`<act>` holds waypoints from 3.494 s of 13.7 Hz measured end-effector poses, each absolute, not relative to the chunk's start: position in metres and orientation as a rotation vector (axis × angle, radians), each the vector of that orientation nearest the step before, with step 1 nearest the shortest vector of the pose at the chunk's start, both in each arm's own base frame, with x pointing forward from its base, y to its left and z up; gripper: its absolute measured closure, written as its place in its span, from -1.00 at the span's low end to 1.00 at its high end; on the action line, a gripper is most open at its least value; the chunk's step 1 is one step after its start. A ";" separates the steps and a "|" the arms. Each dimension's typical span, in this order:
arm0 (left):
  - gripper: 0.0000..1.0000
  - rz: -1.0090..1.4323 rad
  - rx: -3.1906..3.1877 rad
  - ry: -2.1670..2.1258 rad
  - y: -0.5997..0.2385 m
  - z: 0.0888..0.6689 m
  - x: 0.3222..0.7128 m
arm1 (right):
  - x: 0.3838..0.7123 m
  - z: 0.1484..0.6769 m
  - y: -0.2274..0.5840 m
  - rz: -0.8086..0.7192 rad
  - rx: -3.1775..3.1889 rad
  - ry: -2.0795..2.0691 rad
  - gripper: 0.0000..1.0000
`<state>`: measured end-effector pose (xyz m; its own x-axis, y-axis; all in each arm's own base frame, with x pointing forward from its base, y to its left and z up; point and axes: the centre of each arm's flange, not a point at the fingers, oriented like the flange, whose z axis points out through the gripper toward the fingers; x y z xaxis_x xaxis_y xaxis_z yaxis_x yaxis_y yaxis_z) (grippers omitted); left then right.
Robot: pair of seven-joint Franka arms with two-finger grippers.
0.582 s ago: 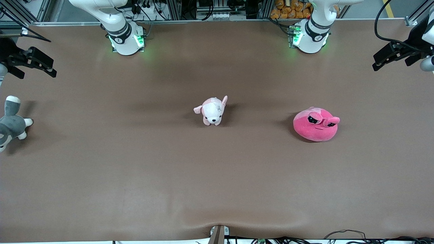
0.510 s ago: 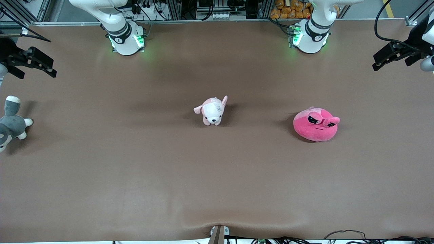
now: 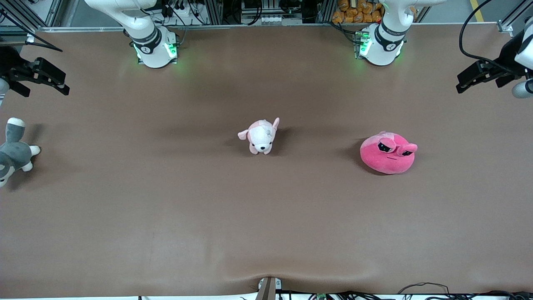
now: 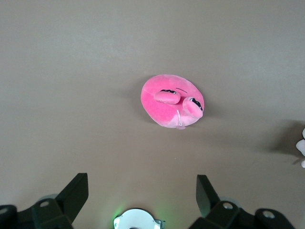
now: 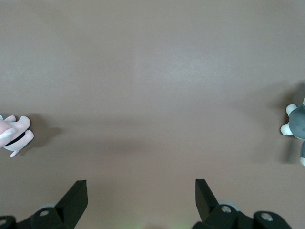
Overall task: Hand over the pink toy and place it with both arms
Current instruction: 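Move the left gripper out toward the pink plush toy, then lower the left gripper onto the pink plush while the right gripper moves out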
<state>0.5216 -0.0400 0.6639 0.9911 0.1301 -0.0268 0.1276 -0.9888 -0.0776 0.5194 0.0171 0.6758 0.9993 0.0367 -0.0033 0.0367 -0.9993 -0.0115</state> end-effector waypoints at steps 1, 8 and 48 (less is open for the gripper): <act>-1.00 0.062 -3.058 -0.190 -0.040 0.662 0.522 | 0.519 0.676 0.017 0.006 -3.130 -0.057 -1.00; -1.00 0.120 -3.051 -0.182 -0.040 0.658 0.519 | 0.522 0.672 0.017 0.020 -3.130 -0.057 -1.00; -1.00 0.061 -3.052 -0.136 -0.052 0.602 0.506 | 0.548 0.641 -0.011 0.099 -3.141 0.025 -1.00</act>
<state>0.5059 -0.0522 0.6019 0.9953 0.0902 -0.0362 0.0867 -0.9924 -0.0878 0.5480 -0.0114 0.6409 0.9979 -0.0160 -0.0627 -0.0160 -0.9999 0.0012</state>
